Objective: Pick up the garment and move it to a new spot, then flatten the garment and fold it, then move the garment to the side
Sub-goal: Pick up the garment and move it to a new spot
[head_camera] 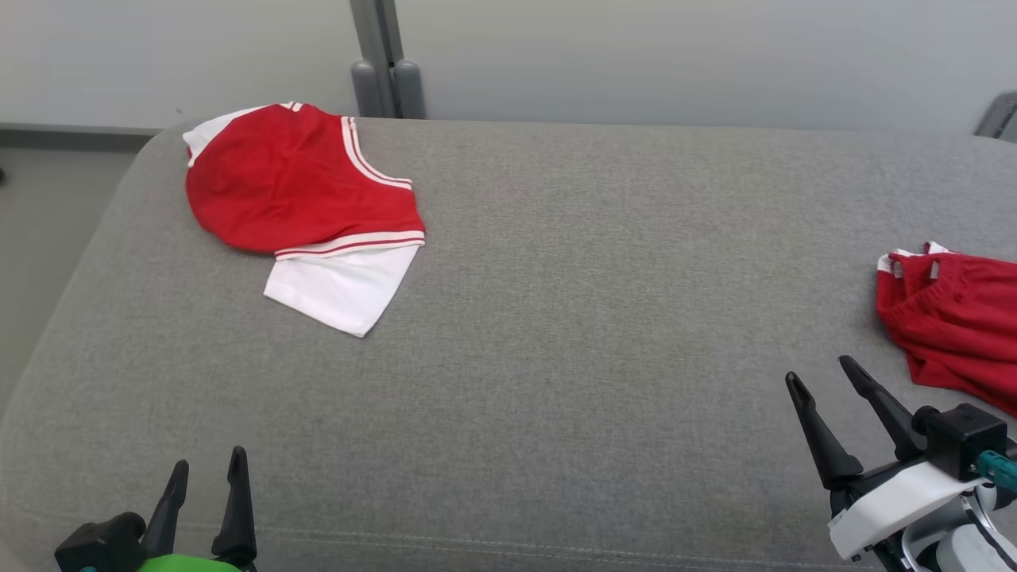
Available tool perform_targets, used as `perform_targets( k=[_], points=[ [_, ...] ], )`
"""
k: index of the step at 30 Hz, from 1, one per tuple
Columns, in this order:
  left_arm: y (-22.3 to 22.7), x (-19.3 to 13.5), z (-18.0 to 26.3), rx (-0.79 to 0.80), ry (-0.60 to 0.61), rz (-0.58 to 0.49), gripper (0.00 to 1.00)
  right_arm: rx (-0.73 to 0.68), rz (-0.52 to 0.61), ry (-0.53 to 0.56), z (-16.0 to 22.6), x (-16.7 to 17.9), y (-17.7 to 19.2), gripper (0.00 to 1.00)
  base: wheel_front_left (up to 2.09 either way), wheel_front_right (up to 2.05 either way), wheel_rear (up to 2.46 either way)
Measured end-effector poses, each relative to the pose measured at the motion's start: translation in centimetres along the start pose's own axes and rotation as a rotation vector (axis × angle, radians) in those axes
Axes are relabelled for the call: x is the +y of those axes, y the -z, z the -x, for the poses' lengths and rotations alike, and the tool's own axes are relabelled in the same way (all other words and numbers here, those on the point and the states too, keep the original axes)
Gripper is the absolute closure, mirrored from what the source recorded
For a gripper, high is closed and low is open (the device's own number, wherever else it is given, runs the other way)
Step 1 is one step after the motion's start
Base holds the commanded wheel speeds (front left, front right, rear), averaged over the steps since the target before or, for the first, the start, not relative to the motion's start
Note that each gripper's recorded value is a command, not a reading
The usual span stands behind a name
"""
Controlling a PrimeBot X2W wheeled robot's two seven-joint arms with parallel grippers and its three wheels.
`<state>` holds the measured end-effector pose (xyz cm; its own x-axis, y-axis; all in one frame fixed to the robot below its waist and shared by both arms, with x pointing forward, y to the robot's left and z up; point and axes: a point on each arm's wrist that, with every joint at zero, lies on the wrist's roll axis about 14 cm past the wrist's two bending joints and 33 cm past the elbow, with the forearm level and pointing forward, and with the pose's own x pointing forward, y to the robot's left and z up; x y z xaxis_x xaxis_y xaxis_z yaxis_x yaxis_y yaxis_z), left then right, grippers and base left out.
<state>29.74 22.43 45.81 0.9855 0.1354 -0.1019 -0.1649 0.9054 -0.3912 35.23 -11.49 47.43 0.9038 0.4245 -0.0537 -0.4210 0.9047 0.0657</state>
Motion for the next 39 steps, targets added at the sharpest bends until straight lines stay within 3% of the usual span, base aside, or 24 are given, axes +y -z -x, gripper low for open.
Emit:
perform_targets(
  k=[11, 20, 29, 36, 39],
  points=[
    [-1.2, 3.8, 2.3, -0.046, -0.131, 0.009, 0.0, 0.021, 0.003, -0.142, -2.9, 3.5, 0.6, 0.0, 0.0, 0.0, 0.0],
    [-1.5, 5.2, 2.1, -0.052, -0.188, 0.037, 0.0, 0.025, -0.007, -0.17, -4.7, 3.8, 0.9, 0.0, 0.0, 0.0, 0.0],
    [-5.5, 4.6, -2.3, -0.139, -0.152, 0.081, 0.0, 0.008, 0.03, -0.172, -6.9, 2.1, 0.6, 0.0, 0.0, 0.0, 0.0],
    [-8.2, 4.0, -7.7, -0.129, -0.093, 0.062, 0.0, -0.048, 0.071, -0.182, -9.8, 0.6, -0.6, 0.0, 0.0, 0.0, 0.0],
    [-9.0, 3.9, -10.4, -0.111, -0.089, 0.113, 0.0, -0.058, 0.084, -0.198, -10.9, 0.4, -0.6, 0.0, 0.0, 0.0, 0.0]
  ],
)
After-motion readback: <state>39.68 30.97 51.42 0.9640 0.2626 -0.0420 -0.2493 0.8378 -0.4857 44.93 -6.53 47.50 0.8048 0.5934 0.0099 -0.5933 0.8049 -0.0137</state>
